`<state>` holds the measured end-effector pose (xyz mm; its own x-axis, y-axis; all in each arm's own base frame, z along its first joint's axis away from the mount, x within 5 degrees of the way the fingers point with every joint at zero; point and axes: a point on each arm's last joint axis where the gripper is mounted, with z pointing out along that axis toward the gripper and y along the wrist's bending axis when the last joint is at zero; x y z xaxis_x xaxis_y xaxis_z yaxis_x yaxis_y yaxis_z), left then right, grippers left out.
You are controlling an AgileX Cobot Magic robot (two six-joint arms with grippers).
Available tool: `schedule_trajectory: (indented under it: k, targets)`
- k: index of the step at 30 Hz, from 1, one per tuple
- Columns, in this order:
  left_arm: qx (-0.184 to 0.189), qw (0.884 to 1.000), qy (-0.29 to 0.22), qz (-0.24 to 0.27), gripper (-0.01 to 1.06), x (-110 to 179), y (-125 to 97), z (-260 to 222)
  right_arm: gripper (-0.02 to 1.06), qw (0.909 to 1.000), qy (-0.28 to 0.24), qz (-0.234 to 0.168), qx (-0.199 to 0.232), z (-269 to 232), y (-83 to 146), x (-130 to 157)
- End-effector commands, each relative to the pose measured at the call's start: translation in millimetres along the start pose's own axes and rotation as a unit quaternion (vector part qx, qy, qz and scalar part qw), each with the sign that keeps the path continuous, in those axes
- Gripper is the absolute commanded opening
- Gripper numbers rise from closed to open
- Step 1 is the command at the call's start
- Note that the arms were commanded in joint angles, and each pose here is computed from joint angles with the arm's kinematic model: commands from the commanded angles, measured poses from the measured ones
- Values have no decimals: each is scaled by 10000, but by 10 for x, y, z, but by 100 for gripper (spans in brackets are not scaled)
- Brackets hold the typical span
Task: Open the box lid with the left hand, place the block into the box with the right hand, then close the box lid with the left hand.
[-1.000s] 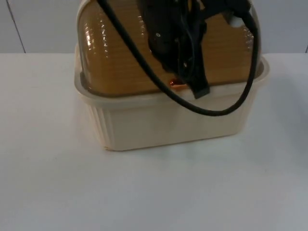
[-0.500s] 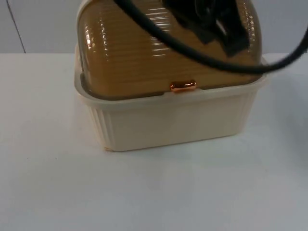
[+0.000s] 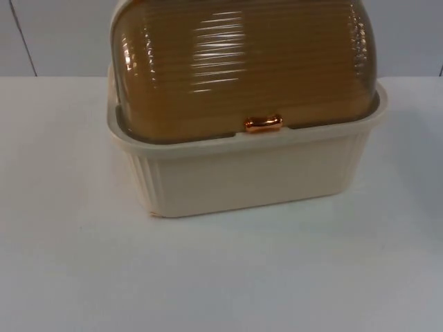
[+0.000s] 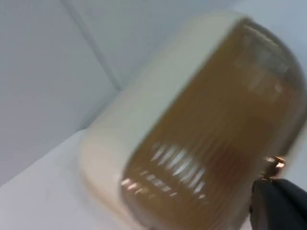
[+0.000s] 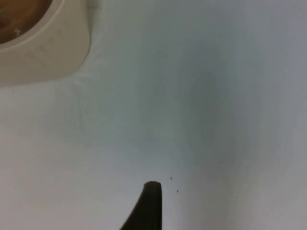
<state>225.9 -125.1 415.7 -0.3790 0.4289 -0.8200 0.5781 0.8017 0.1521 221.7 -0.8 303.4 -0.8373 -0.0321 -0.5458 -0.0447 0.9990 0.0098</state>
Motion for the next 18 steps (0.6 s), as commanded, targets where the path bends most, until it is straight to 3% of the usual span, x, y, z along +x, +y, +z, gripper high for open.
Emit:
schedule_trajectory:
  k: [1,3,4,9,15,18]
  targets:
    - [-177,9980,-345,-493,0,110,120,-198,82,10000,-61,-2,-5,-25,-3,0]
    - [-687,9912,-572,-976,0,359,301,-424,82,10000,-93,-1,-2,-25,-4,-6]
    - [-687,9912,-572,-976,0,359,301,-424,82,10000,-93,-1,-2,-25,-4,-6]
    - [-1559,9692,-789,-1739,0,747,463,-803,82,9998,-174,-11,6,-26,-5,-21]
    - [-1926,9548,-945,-2058,0,908,457,-976,82,9995,-224,-150,-185,-41,31,-23]
    - [-1998,9501,-811,-2252,0,1017,418,-1033,82,9952,-557,-497,-627,-170,124,-23]
